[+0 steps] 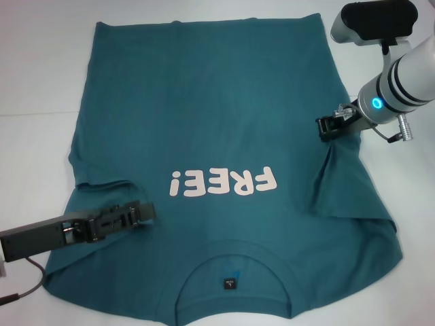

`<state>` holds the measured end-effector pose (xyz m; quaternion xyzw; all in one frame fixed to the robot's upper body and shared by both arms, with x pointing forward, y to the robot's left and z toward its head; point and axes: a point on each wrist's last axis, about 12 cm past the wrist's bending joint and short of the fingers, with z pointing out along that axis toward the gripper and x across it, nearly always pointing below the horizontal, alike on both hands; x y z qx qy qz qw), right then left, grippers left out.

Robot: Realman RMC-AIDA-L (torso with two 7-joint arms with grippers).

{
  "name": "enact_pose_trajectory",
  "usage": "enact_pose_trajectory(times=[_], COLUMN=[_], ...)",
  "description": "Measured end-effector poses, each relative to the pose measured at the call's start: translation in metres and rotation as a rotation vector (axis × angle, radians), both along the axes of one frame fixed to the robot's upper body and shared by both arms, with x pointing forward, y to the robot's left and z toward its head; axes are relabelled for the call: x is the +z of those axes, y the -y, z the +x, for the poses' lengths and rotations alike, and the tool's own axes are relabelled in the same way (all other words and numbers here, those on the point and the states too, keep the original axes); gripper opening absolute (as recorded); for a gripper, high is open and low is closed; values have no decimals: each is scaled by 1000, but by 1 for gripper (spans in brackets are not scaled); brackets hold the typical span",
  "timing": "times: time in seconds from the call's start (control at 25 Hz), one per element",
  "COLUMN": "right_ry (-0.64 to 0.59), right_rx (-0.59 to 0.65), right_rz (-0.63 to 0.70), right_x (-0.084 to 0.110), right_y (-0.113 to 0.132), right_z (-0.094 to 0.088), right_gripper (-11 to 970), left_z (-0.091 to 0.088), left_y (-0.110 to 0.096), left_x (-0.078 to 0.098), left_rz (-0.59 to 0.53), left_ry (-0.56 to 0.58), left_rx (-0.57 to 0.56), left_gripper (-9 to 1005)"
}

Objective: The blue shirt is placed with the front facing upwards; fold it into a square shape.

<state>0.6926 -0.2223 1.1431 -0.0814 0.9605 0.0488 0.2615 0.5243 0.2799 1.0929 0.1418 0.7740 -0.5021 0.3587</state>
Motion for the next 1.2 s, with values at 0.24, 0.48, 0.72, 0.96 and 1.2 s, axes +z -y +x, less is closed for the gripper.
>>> enact_pose_trajectory(times=[0.24, 0.48, 0.72, 0.96, 1.2], right_ry=[8, 21, 2, 3, -35], right_rx=[9, 4, 45, 126, 199], right_rz=[-3, 1, 70, 342, 482], right_x=[1, 8, 14, 19, 22], right_y=[-2, 1, 7, 21, 26], right_z=[1, 4, 0, -21, -43], right_gripper=[201, 324, 656, 878, 946], left_z=[-1, -2, -2, -2, -2], left_y=[-1, -1, -3, -10, -28], left_x=[-1, -1, -1, 3, 8], left_rz=[0, 0, -2, -29, -113], left_ry=[-3, -5, -11, -46, -238], left_rx=[3, 5, 10, 33, 119], left_gripper=[540, 540, 539, 539, 539])
